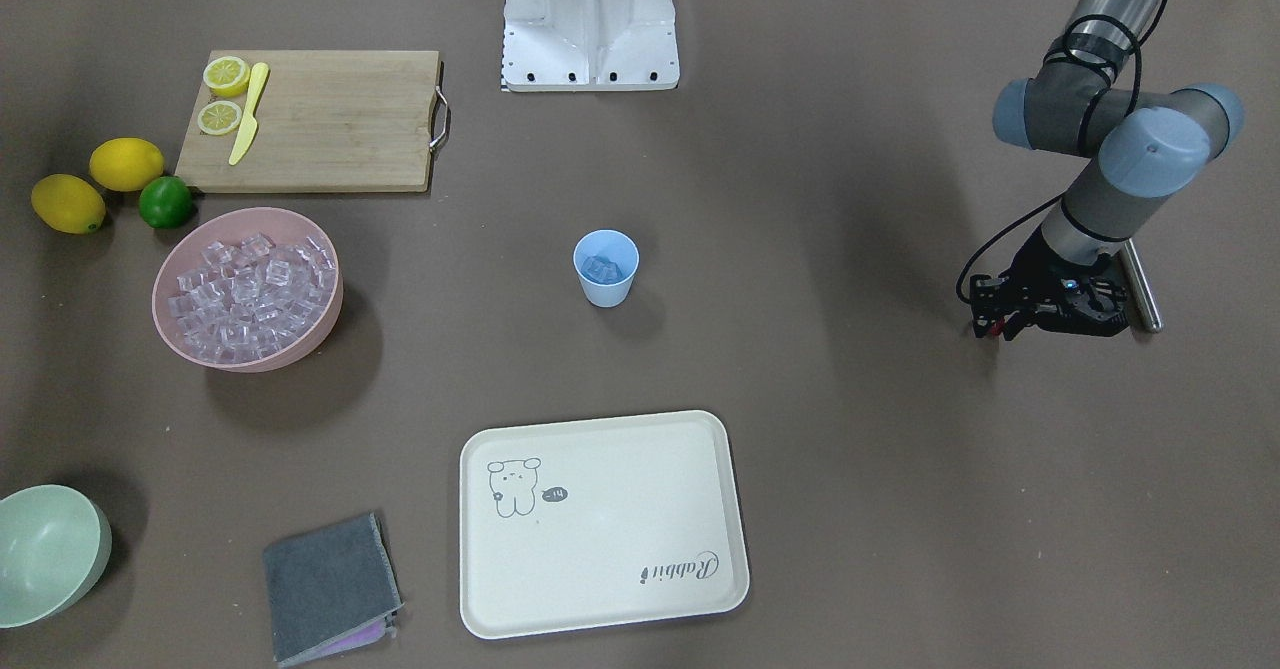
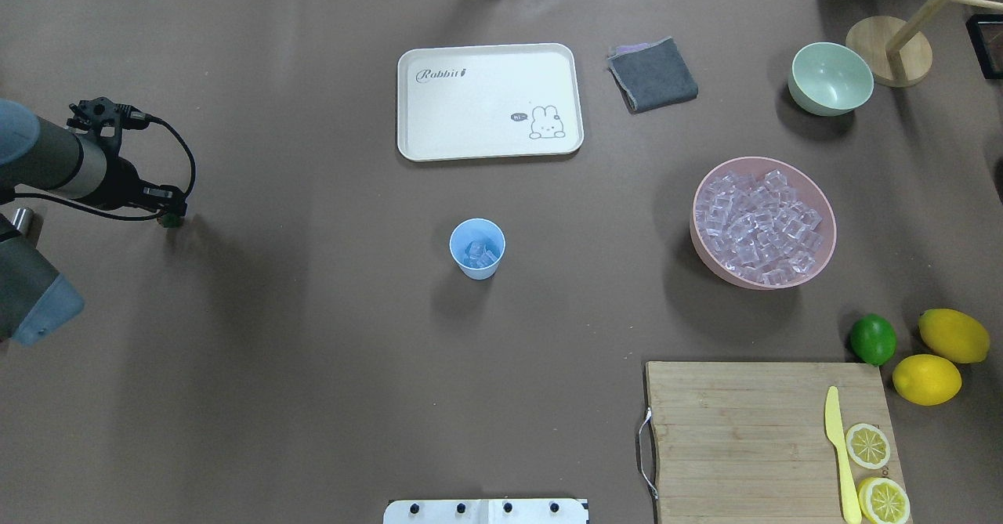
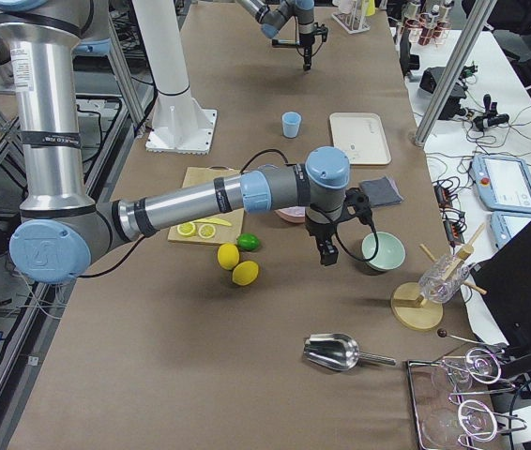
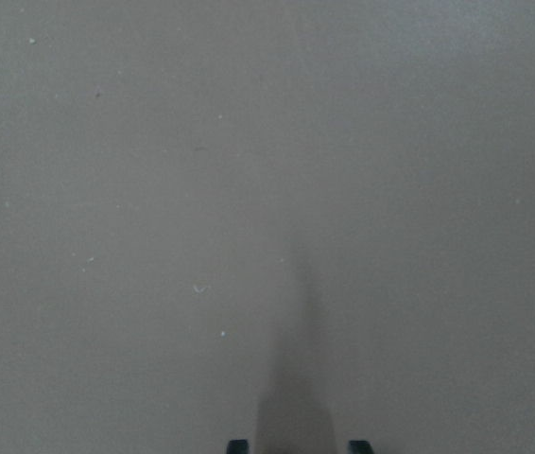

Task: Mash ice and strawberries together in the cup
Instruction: 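Lift the strawberry with the left gripper and carry it toward the cup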

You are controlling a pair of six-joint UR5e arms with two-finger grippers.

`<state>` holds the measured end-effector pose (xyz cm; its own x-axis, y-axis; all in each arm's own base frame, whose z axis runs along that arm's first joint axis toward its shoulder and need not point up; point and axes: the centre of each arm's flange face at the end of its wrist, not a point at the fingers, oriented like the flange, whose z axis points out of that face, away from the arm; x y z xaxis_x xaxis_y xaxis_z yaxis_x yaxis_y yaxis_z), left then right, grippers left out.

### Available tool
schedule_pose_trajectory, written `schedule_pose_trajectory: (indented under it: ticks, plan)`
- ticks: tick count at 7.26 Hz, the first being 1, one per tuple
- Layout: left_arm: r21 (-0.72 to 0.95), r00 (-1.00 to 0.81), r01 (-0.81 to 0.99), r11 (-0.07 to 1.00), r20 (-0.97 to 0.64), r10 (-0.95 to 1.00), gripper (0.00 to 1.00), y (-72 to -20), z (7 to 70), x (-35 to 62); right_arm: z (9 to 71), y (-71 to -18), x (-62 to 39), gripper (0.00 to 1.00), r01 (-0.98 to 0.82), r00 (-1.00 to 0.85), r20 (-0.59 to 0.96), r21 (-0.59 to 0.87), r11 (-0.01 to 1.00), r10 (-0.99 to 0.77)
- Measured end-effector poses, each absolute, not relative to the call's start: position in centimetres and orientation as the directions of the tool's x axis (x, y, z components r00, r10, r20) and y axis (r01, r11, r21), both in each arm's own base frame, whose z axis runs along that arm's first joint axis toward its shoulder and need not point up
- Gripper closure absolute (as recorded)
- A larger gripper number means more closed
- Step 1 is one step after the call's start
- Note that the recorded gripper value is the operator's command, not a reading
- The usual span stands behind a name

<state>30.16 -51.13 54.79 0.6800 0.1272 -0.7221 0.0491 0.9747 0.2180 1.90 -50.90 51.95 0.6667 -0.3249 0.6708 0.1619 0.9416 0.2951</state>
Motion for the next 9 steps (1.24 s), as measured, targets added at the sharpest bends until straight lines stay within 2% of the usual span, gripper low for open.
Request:
schedule_pose_trajectory:
  ticks: [6, 7, 9]
  plan:
    - [0.195, 0.631, 0.028, 0.98, -0.764, 0.134, 0.71, -51.0, 53.1, 30.3, 52.3, -50.3, 2.4, 0.12, 0.153, 0.669, 0.673, 0.29, 0.945, -0.316]
    - [0.183, 0.621, 0.022, 0.983, -0.773, 0.13, 0.71, -51.4, 50.8, 30.3, 52.4, -50.1, 2.5, 0.12, 0.152, 0.668, 0.674, 0.29, 0.945, -0.314]
    - [0.151, 0.628, 0.019, 0.988, -0.771, 0.106, 0.71, -52.8, 40.9, 30.9, 52.5, -50.0, 2.5, 0.12, 0.151, 0.668, 0.675, 0.29, 0.945, -0.314]
